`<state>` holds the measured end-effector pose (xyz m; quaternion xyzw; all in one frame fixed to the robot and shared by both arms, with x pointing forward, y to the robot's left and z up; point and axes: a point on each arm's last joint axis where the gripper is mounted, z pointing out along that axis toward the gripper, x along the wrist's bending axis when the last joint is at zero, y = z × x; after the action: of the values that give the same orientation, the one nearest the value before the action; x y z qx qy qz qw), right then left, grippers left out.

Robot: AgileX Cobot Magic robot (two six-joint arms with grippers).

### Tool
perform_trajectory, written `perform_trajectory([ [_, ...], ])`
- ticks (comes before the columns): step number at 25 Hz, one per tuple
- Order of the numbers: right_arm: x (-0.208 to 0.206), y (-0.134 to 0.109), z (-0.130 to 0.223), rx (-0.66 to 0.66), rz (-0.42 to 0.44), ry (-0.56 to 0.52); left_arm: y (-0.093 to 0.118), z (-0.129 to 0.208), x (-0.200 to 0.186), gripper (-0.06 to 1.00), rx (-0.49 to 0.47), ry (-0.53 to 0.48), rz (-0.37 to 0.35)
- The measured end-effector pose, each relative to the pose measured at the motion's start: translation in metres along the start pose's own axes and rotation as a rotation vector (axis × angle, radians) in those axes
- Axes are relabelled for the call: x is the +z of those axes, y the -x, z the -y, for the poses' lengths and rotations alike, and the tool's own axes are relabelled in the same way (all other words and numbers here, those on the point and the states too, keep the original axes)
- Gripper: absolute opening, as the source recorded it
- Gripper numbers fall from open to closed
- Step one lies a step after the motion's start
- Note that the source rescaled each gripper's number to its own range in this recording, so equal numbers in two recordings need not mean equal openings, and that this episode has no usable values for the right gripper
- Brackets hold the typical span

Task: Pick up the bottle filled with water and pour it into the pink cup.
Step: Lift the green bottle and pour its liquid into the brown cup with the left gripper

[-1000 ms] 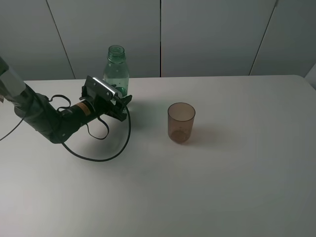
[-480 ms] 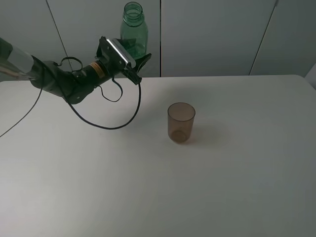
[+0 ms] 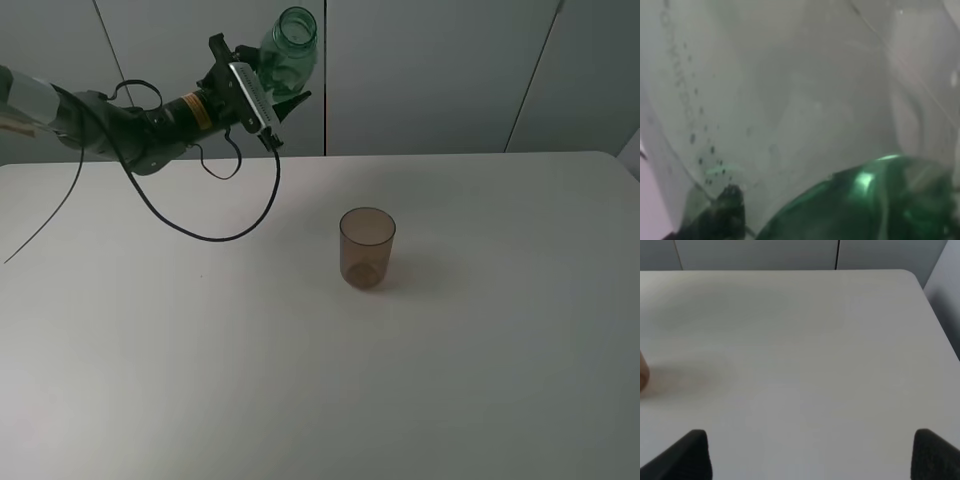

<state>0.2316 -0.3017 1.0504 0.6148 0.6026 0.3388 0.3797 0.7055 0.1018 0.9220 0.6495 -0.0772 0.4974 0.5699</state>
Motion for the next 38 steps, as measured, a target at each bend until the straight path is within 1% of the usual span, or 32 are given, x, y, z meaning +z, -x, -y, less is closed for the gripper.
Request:
perform_trajectory([
  [2, 0.000, 0.000, 0.000, 0.000, 0.000, 0.000, 0.002, -0.001, 0.000, 0.00, 0.053, 0.008, 0.027],
  [4, 0.000, 0.000, 0.000, 0.000, 0.000, 0.000, 0.004, -0.001, 0.000, 0.00, 0.085, 0.017, 0.046],
  [7, 0.000, 0.000, 0.000, 0.000, 0.000, 0.000, 0.007, 0.000, 0.001, 0.00, 0.128, 0.041, 0.054],
  [13, 0.000, 0.000, 0.000, 0.000, 0.000, 0.000, 0.022, 0.021, 0.007, 0.00, 0.153, 0.049, 0.078],
  [17, 0.000, 0.000, 0.000, 0.000, 0.000, 0.000, 0.024, 0.027, 0.016, 0.00, 0.192, 0.081, 0.086],
  [20, 0.000, 0.000, 0.000, 0.000, 0.000, 0.000, 0.033, 0.030, 0.024, 0.00, 0.210, 0.106, 0.103],
  [25, 0.000, 0.000, 0.000, 0.000, 0.000, 0.000, 0.043, 0.025, 0.034, 0.00, 0.266, 0.152, 0.149],
  [30, 0.000, 0.000, 0.000, 0.000, 0.000, 0.000, 0.047, 0.019, 0.038, 0.00, 0.331, 0.185, 0.182],
  [34, 0.000, 0.000, 0.000, 0.000, 0.000, 0.000, 0.053, 0.015, 0.041, 0.00, 0.369, 0.205, 0.200],
  [38, 0.000, 0.000, 0.000, 0.000, 0.000, 0.000, 0.057, 0.012, 0.044, 0.00, 0.429, 0.207, 0.207],
])
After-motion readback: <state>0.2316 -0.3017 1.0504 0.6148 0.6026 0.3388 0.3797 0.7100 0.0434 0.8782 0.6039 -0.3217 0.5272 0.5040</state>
